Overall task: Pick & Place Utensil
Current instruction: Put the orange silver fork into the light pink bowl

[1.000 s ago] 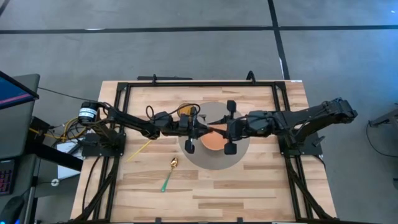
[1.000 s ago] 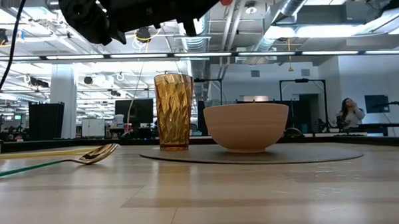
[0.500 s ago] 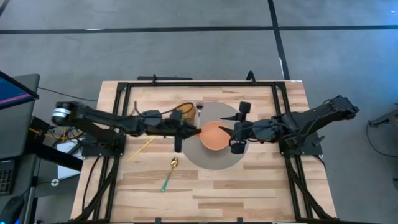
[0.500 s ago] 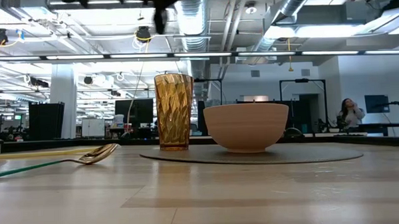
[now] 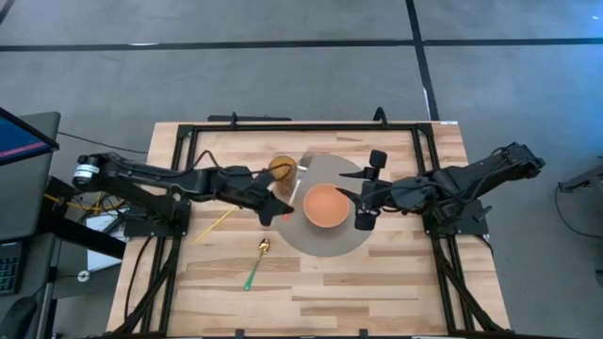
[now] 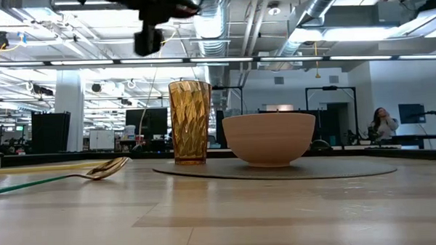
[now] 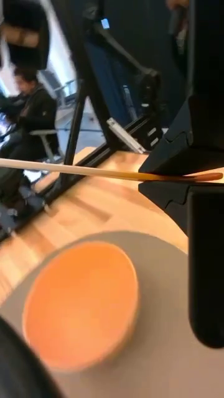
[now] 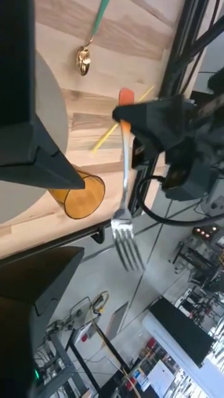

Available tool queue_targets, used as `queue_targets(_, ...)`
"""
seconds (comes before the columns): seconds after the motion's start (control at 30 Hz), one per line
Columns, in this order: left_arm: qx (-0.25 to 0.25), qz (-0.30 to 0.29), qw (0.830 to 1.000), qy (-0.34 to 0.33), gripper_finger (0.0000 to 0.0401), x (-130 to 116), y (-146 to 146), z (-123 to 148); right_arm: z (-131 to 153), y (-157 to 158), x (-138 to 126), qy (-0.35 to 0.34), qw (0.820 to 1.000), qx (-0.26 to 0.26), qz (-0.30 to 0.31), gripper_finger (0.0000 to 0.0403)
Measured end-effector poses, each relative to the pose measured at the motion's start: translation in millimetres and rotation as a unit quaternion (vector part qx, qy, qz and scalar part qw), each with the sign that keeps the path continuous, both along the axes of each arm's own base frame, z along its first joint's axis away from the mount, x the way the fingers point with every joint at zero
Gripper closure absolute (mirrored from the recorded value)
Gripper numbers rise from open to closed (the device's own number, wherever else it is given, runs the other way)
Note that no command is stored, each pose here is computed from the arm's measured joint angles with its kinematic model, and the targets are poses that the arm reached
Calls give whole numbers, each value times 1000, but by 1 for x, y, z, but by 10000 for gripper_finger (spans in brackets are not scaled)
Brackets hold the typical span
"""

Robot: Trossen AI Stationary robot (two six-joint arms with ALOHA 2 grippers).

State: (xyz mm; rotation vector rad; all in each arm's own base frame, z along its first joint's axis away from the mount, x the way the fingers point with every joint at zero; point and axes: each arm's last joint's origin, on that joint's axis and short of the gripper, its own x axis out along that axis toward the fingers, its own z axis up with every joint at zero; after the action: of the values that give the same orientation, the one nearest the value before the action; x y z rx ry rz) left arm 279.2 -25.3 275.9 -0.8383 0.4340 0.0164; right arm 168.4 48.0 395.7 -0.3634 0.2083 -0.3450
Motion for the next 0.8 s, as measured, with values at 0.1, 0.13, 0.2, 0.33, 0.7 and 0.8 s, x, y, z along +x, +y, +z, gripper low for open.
queue_targets(0.1,26,-18,999,-10,391,13,-6,7,0,0,0,1,1000,-1,0,250)
queue_targets(0.13,29,-21,999,-11,391,18,-7,10,0,0,0,1,1000,-1,0,249)
queue_targets(0.2,28,-32,999,-12,391,25,-9,17,0,0,0,1,1000,0,0,248)
queue_targets(0.33,36,-42,998,37,391,35,-11,18,-1,0,0,3,1000,-1,2,249)
queue_targets(0.7,-92,-89,989,71,390,51,4,15,-20,14,14,111,984,-96,98,265)
queue_targets(0.8,-141,-77,983,84,390,51,15,15,-26,21,21,131,976,-122,120,265)
